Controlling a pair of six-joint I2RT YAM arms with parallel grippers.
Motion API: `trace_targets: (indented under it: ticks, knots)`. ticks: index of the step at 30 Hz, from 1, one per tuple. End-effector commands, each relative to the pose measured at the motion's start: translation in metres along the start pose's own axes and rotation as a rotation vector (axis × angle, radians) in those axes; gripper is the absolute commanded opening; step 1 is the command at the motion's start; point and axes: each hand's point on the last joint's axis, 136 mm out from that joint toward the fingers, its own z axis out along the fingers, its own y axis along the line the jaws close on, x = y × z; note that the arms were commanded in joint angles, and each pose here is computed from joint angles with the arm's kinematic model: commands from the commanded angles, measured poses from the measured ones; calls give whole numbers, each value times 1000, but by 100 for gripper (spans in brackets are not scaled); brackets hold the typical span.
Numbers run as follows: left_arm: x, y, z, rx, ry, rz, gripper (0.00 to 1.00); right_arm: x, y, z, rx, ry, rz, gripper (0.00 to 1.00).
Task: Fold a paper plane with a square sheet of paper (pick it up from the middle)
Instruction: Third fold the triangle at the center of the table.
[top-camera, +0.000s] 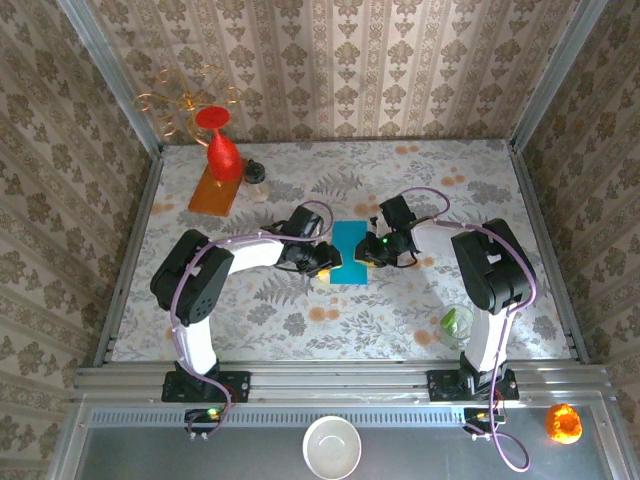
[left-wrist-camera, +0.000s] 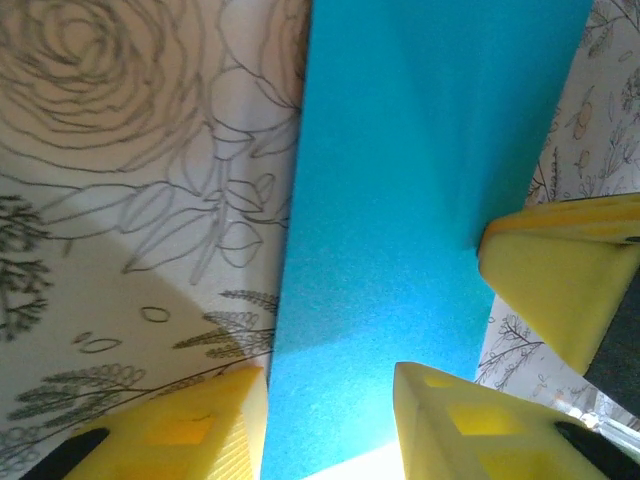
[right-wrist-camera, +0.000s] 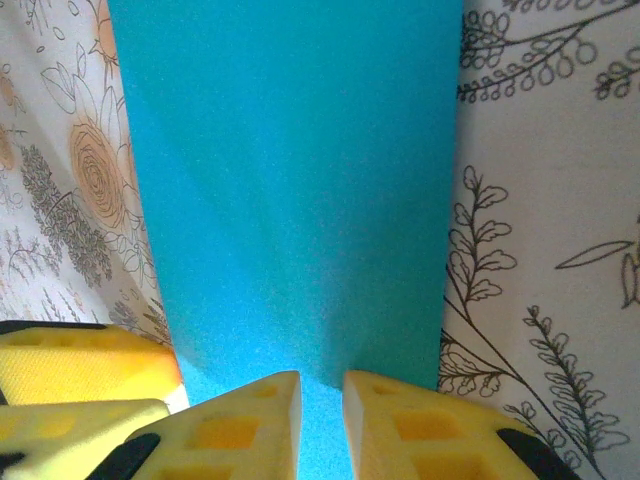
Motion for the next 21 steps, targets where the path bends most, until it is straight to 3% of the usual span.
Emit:
trace_targets:
  ticks: [1,14,21]
  knots:
    - [5,-6,3,-9,31,43,40,21,-40,14,115,68,72,23]
    - [-1,-14,1,29,13,36,41,20,-43,14,117,68,80,23]
    - [-14,7,-23,12,-69,-19,45,16,-38,6,130,53,28,27]
